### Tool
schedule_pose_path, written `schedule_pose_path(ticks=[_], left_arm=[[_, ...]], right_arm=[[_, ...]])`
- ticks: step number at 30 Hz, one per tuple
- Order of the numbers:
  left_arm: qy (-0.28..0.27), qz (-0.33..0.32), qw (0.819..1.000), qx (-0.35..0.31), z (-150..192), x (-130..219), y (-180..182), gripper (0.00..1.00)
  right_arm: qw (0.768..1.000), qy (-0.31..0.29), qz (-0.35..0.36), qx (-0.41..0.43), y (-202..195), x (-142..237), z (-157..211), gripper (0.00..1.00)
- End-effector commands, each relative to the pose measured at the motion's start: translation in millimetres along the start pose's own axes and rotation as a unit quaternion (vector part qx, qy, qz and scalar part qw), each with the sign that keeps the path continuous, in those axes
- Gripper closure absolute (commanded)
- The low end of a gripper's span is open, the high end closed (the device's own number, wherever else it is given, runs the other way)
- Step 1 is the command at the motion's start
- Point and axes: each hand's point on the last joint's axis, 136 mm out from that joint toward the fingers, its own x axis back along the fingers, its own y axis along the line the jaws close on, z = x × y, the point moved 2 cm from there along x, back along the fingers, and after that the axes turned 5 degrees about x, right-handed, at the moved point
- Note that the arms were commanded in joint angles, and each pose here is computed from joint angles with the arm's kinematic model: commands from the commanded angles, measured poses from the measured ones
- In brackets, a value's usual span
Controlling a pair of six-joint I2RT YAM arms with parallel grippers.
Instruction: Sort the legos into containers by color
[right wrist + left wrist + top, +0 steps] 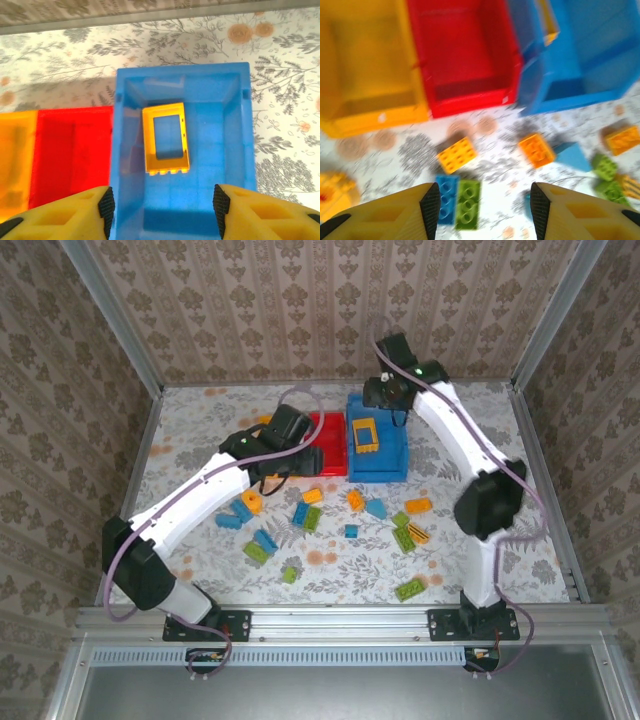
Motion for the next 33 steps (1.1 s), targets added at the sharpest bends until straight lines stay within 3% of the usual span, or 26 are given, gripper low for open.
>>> schedule_pose_path(ticks=[1,4,9,14,19,25,33], left_arm=[[0.064,-0.048,0.997,0.022,36.4,-3.3,33.6,0.45],[0.101,-0.084,0.991,0.037,63.0,-7.0,59.6,0.44],[0.127,-0.115,0.980,0.101,103.0,-2.9,95.5,0.42],[0.126,-0.139,0.965,0.186,127.3,7.3,127.9,0.41],[0.124,-0.137,0.942,0.281,141.9,7.7,154.5,0.39],[0.101,-0.149,0.910,0.374,132.6,6.6,192.8,0.32],[0.056,-0.145,0.835,0.528,117.8,-7.8,232.5,0.32]], right_arm=[[0.996,-0.061,-0.053,0.027,19.1,26.6,18.5,0.37],[0.984,-0.091,-0.124,0.090,48.2,49.8,64.9,0.30],[0.955,-0.029,-0.254,0.147,78.4,66.4,171.7,0.28],[0.931,0.016,-0.322,0.171,91.7,79.0,238.2,0.27],[0.911,0.026,-0.364,0.194,108.9,78.1,254.4,0.26],[0.889,0.043,-0.402,0.213,136.6,71.7,249.9,0.25],[0.865,0.063,-0.430,0.250,179.3,67.2,254.6,0.20]])
